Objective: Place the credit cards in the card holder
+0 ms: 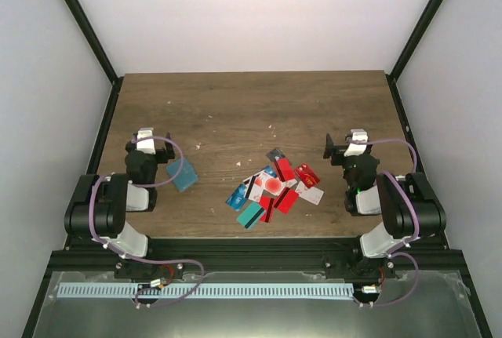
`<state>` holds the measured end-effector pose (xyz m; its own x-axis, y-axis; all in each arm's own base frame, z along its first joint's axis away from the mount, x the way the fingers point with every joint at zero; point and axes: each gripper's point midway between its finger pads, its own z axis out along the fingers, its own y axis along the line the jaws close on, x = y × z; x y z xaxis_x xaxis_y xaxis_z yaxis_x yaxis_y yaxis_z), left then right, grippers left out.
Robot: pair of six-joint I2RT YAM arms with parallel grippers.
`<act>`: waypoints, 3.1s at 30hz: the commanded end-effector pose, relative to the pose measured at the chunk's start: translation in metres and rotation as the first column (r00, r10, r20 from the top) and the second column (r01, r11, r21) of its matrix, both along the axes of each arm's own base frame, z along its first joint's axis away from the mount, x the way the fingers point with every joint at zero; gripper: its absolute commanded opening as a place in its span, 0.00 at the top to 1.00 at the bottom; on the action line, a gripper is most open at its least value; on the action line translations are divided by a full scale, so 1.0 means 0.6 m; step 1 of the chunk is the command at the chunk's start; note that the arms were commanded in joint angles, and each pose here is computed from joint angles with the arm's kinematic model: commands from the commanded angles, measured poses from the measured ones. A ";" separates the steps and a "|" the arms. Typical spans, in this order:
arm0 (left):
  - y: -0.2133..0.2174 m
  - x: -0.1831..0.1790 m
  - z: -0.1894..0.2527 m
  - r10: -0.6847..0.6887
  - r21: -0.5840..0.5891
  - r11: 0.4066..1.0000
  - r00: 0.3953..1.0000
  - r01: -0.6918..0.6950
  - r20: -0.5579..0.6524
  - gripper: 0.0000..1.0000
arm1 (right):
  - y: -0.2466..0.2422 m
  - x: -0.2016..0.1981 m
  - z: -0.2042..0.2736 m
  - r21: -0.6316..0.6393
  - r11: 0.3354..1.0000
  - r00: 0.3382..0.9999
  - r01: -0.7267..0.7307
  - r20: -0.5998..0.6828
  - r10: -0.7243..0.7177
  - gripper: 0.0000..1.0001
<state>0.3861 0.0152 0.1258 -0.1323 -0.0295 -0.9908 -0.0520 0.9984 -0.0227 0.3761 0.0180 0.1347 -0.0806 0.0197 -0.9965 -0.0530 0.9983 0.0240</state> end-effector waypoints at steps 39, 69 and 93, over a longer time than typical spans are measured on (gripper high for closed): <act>-0.005 -0.083 0.121 0.060 -0.471 0.839 0.906 -0.274 -0.419 0.00 | 0.165 0.020 0.181 0.516 0.826 0.886 -0.227 -0.242 0.395 0.00; -0.115 -0.209 -0.170 -0.159 -0.505 0.758 0.634 -0.413 -0.757 0.62 | 0.590 -0.104 0.019 0.511 0.656 0.394 -0.556 -0.533 0.749 0.12; -0.152 -0.181 -0.023 -0.266 -0.627 0.762 0.804 -0.163 -0.532 0.72 | 0.657 -0.161 -0.002 0.825 0.426 0.134 -0.371 -0.406 0.904 0.15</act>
